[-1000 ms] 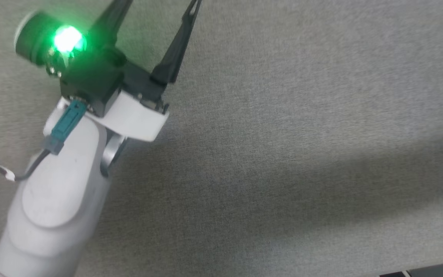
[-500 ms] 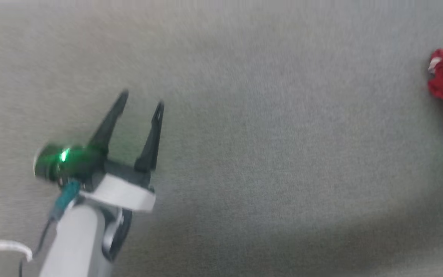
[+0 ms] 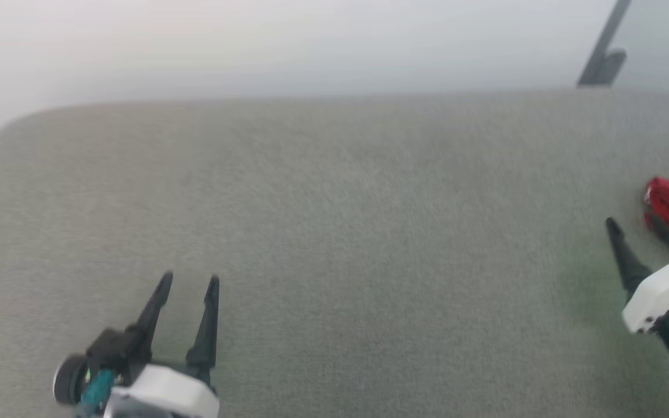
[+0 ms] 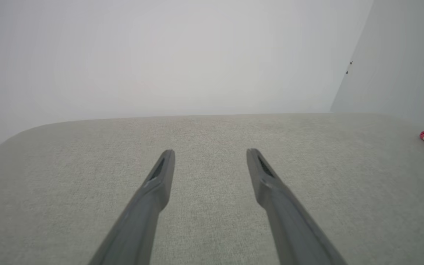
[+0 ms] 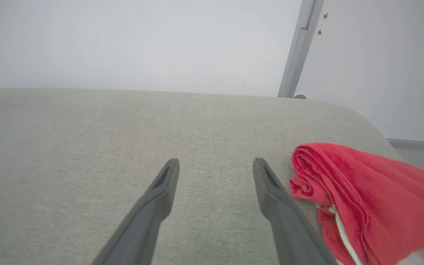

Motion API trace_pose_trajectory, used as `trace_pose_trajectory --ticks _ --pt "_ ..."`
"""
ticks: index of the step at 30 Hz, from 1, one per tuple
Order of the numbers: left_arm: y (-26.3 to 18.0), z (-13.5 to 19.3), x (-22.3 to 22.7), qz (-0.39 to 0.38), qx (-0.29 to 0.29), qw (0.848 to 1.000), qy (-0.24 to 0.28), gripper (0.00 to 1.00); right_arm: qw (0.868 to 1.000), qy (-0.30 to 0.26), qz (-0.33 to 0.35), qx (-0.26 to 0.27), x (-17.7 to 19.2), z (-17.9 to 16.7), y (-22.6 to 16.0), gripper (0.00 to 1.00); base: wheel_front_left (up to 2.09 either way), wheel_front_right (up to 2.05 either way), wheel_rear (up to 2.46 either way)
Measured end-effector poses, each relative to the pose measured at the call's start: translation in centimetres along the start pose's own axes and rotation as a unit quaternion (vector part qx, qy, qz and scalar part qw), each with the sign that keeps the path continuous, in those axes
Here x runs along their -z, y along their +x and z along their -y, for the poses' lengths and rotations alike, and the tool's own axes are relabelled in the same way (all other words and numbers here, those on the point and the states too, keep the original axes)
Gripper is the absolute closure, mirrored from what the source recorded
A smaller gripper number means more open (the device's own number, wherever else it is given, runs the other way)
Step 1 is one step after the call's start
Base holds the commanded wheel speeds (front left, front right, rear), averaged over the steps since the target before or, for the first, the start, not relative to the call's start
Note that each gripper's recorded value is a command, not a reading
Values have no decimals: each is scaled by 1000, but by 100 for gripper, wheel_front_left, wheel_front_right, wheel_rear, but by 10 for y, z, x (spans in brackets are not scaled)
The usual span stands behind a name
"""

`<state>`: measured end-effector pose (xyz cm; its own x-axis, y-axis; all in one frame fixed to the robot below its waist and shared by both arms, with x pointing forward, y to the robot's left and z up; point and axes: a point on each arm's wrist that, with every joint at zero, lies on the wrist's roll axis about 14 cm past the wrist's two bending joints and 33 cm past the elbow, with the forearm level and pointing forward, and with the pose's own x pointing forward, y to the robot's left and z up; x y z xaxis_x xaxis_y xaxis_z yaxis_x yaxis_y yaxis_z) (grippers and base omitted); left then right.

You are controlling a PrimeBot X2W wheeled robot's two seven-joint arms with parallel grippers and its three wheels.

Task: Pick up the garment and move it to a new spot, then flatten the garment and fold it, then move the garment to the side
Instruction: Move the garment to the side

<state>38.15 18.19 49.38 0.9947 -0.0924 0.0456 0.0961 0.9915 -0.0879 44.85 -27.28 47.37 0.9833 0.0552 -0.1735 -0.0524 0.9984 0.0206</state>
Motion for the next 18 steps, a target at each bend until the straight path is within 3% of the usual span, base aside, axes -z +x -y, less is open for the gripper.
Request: trace_pose_trajectory --ticks 10,18 --pt "-52 -29 -8 10 -56 998 -2 0 994 15 83 -73 -37 -64 -23 0 0 0 0" --pt "-70 -39 -14 20 -73 997 0 0 991 18 108 -82 -38 -78 -45 0 0 0 0"
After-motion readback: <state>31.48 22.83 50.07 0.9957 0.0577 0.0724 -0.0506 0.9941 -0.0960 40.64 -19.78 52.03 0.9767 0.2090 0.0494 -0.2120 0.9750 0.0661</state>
